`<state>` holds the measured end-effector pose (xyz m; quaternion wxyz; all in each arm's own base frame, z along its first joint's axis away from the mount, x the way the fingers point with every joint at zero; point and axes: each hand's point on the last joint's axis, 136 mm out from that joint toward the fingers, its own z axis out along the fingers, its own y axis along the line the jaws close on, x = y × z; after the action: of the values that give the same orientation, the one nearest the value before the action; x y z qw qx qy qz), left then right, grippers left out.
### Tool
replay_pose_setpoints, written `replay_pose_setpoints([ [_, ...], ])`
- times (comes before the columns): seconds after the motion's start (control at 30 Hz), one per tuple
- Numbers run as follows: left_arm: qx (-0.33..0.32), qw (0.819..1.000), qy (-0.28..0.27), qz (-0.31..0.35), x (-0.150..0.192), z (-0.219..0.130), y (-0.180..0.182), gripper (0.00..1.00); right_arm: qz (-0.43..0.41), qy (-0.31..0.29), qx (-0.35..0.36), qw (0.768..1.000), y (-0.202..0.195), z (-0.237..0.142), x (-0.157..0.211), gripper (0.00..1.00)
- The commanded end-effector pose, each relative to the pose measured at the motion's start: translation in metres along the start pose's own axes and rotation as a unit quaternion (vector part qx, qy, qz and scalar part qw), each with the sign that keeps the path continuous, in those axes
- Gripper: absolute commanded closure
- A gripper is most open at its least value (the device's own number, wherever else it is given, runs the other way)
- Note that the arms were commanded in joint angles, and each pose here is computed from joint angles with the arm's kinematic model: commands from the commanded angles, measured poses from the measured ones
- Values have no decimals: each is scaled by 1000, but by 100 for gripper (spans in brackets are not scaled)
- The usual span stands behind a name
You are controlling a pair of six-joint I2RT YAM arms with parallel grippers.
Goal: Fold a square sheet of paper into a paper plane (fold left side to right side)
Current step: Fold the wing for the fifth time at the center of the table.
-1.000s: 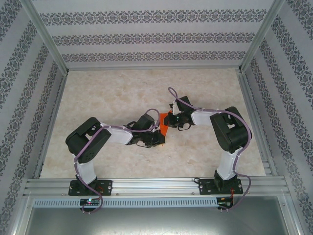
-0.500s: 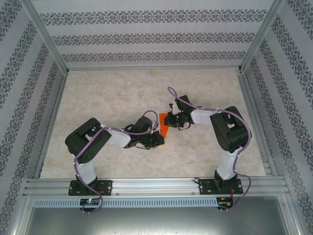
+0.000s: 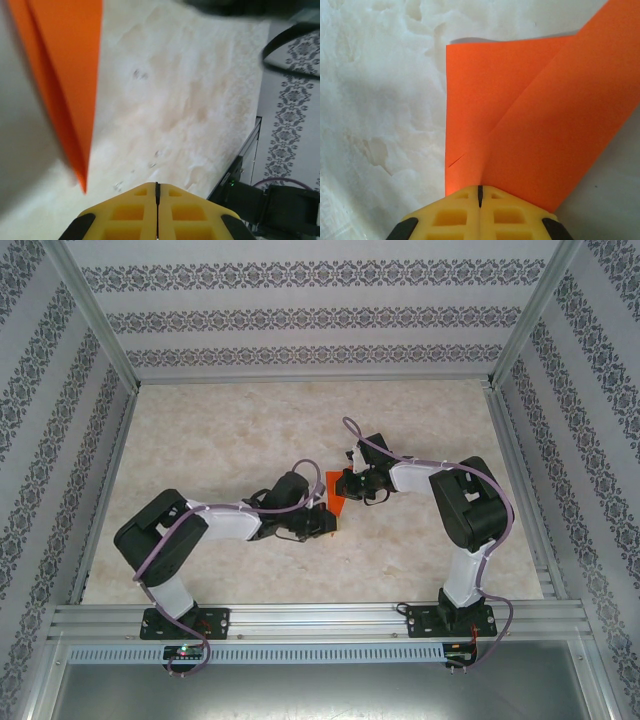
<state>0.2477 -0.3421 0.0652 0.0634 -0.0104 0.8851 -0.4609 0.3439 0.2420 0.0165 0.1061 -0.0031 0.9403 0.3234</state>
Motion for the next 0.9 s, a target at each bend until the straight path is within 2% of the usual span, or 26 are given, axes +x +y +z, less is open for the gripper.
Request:
replay_pose_setpoints([
  [0.0,-9,1000,-1,19,-14,-2,-4,91,4,16,54,998,-26,9,11,100],
  [0.43,-50,999,21,3,-17,30,33,93,4,18,49,999,-23,8,11,100],
  [0.87,-74,996,46,-22,17,20,53,94,5,18,56,998,-26,6,9,100],
])
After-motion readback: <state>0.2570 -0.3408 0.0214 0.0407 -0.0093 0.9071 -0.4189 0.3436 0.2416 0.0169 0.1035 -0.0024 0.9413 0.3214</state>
